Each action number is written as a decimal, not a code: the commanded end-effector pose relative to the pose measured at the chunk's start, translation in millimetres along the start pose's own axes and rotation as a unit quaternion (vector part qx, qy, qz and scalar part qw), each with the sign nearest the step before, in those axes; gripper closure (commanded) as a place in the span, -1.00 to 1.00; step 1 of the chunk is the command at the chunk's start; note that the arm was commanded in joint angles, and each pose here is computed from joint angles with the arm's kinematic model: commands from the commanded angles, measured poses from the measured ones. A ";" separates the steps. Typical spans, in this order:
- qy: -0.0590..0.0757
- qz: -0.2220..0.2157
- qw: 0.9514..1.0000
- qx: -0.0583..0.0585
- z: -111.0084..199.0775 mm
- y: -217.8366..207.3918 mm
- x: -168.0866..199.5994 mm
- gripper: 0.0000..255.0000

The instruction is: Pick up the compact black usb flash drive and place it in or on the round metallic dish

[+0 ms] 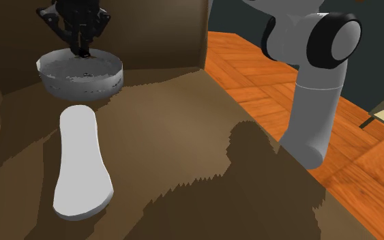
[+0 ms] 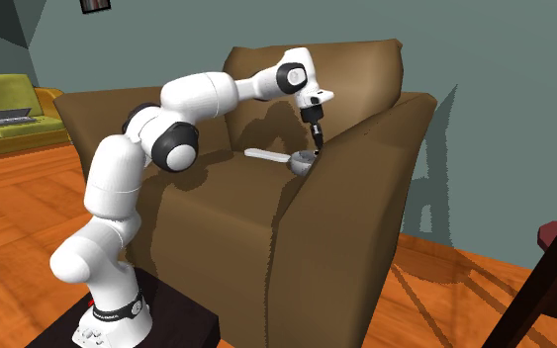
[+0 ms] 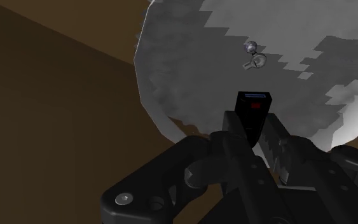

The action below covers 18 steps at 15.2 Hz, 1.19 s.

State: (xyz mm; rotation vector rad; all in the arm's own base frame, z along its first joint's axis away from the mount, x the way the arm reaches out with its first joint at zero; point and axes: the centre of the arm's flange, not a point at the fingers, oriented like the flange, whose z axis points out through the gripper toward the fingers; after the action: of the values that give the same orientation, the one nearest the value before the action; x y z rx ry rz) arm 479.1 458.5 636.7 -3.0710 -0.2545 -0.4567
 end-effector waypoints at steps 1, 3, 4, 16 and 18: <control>0.000 0.000 1.000 0.000 10.0 0.5 -2.7 1.00; 0.000 0.000 1.000 0.000 15.0 0.6 -4.3 1.00; 0.000 0.000 1.000 0.000 15.0 0.6 -4.3 1.00; 0.000 0.000 1.000 0.000 1.8 0.6 -4.3 -1.00; 0.000 0.000 1.000 0.000 -24.6 0.6 -4.3 -1.00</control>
State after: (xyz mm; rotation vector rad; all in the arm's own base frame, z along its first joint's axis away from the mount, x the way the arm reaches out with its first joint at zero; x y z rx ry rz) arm 472.5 456.3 647.7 -3.0702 -0.2554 -0.4580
